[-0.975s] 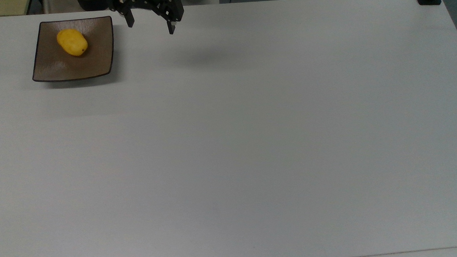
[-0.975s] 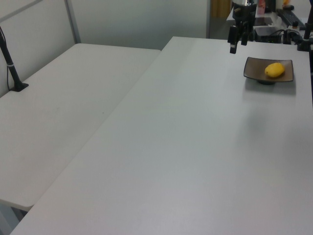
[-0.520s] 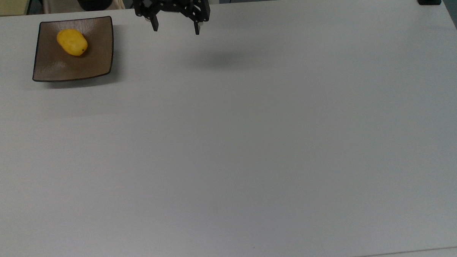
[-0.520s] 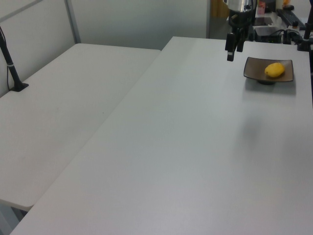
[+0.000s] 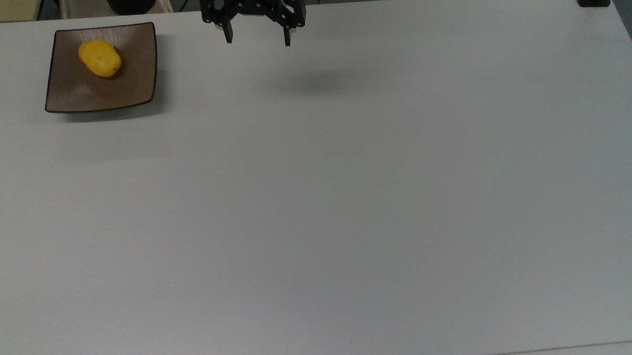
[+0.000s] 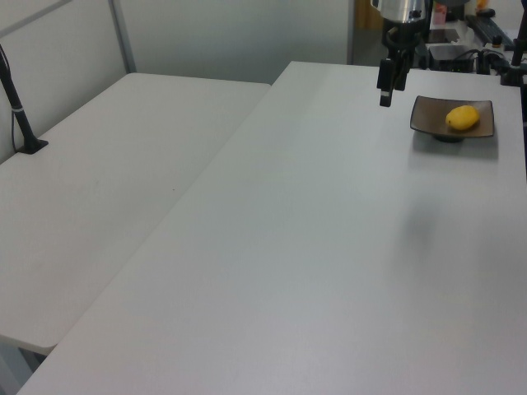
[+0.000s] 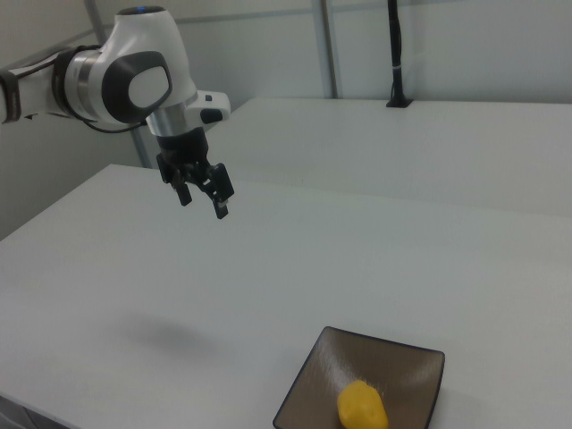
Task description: Put potatoes on a ceramic plate
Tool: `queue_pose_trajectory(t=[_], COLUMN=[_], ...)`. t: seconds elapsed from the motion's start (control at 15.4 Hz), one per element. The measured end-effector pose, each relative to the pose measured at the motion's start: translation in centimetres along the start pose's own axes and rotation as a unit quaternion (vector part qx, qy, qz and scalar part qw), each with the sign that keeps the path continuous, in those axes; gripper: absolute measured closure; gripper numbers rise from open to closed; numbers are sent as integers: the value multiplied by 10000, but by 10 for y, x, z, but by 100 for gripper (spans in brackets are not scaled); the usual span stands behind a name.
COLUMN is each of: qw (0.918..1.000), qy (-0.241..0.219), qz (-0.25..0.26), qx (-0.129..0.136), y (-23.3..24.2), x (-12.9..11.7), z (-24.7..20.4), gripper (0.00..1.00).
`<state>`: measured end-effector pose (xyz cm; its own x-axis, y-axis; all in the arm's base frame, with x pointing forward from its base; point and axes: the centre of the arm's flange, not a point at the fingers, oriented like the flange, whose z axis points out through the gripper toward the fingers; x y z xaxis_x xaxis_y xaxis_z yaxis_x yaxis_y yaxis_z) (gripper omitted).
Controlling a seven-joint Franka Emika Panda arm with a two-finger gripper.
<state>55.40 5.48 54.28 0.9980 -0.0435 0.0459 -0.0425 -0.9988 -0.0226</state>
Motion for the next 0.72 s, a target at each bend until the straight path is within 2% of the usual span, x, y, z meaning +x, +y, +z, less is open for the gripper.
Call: queue_pose_trajectory(t=[0.72], qw=[9998], qy=[-200], qz=[-98], qx=[-20], y=[8], x=[7], z=[-8], gripper=[0])
